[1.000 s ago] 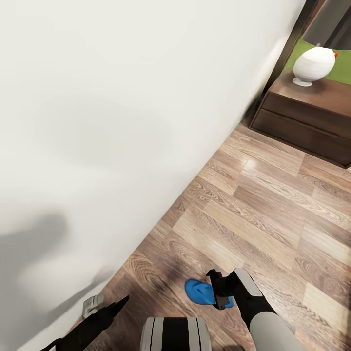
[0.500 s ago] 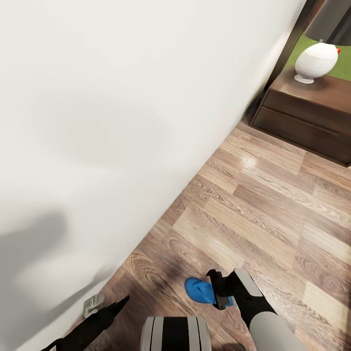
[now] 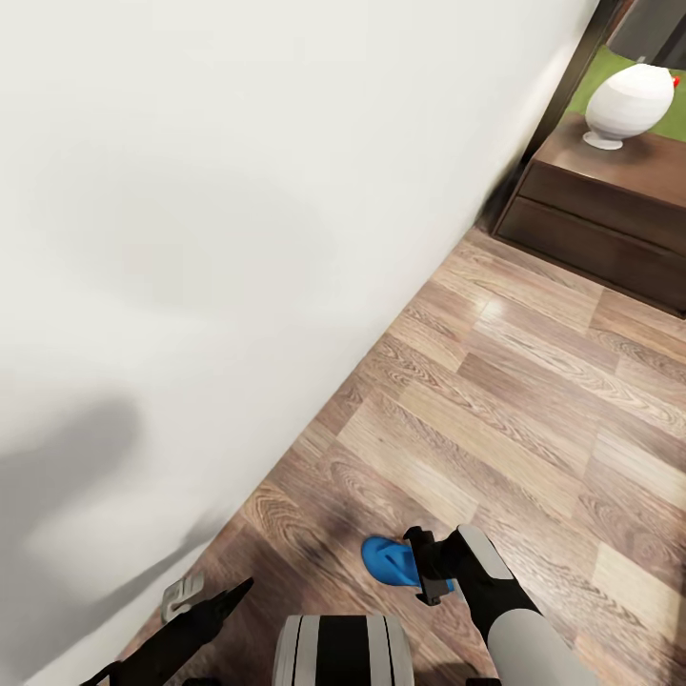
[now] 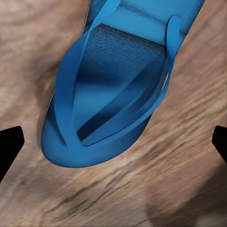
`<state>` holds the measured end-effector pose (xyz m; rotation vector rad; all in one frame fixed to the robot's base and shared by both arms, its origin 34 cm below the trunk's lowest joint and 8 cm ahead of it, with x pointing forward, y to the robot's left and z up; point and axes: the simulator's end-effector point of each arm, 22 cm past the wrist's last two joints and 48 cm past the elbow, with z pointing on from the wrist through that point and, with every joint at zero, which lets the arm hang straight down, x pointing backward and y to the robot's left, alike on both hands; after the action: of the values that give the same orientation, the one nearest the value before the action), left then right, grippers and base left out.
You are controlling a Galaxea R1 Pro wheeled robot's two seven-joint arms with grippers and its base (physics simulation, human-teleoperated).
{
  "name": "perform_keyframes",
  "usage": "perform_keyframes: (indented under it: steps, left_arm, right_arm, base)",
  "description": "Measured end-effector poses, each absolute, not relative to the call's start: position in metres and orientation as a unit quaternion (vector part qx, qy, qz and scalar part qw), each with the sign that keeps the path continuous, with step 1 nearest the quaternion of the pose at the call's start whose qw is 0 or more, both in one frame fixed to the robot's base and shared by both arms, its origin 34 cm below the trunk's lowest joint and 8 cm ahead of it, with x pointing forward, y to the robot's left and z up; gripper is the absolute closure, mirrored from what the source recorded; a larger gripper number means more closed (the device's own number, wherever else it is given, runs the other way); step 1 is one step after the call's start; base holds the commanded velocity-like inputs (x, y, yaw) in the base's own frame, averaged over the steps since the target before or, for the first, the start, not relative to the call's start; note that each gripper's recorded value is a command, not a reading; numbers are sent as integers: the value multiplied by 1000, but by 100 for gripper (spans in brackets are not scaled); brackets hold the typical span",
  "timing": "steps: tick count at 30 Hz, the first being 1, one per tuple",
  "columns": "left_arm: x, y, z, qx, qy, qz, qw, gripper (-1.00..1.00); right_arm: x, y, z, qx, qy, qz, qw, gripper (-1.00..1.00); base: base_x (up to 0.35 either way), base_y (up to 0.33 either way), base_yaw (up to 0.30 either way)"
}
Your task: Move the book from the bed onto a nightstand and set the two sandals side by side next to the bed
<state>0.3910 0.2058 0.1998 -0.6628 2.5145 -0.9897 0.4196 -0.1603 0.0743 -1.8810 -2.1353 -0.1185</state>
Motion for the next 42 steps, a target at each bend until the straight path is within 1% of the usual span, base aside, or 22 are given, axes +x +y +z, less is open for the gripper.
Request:
perform_keyframes:
  steps: [10,22,27,38,42]
  left_arm:
    - [381,206,189,-240,892,-346,164,-100]
    - [381,206,189,-240,892,-346,164,-100]
    - [381,206,189,-240,892,-346,164,-100]
    - [381,206,189,-240,892,-346,164,-100]
    - [381,206,189,-240,892,-346,164,-100]
  right_arm:
    - [405,-160,63,-654,-739,-30,158,-100]
    - [405,-160,63,-654,-739,-30,159,-100]
    - [406,-160,63,-654,-739,-31,158,-100]
    - [406,-160,63,-654,-739,-30,158,-100]
    - [405,-160,63,-654,-739,-30,159,-100]
  base:
    - [0,0,0]
    - [1,0,0]
    - [135,0,0]
    - [17,0,0]
    - [144,53,0]
